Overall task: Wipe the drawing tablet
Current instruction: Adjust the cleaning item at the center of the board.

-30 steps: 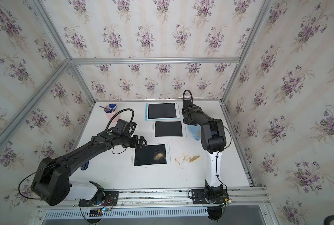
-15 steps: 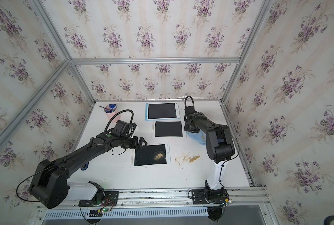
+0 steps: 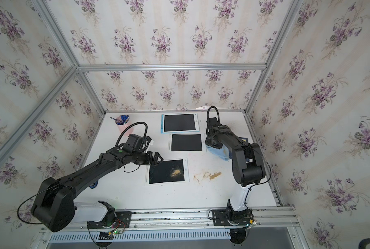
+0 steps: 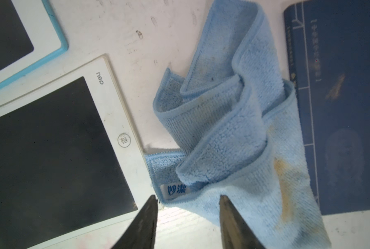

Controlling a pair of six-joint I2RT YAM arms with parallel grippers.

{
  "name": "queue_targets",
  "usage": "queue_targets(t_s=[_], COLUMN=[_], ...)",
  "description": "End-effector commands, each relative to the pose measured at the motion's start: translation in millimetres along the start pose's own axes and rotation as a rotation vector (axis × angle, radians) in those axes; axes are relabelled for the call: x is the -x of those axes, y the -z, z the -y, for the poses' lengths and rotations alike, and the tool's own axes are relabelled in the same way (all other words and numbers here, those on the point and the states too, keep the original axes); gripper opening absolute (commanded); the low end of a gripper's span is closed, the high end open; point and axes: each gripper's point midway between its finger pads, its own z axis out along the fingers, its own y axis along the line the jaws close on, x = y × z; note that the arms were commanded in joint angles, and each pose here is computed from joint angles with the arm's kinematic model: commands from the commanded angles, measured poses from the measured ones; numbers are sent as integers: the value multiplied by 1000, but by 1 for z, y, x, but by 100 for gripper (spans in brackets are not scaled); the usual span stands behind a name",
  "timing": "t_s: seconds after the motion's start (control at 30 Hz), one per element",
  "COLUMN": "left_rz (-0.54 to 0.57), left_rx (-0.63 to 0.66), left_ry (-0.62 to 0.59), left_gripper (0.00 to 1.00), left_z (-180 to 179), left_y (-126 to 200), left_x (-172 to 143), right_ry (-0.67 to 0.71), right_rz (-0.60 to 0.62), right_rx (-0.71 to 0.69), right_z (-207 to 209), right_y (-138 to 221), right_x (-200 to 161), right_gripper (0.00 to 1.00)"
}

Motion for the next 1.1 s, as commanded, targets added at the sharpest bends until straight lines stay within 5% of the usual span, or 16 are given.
queue_targets(t_s=[0.0, 0.63, 0.8, 1.07], left_rz=[19, 23, 22, 17], left_rx=[-17, -19, -31, -53], left_ry=[-16, -20, -19, -18], left_gripper=[100, 100, 100, 100], left_z=[3, -2, 0, 6], left_y=[3, 7, 4, 4], left_x=[2, -13, -11, -4], right_ry=[-108, -191, -179, -296], right_rz=[-43, -62, -38, 195], right_rx=[8, -64, -30, 104], right_z=[0, 8, 3, 21], right_y=[1, -25, -10, 77], right_x=[-11, -1, 12, 74], right_gripper=[47, 40, 0, 0])
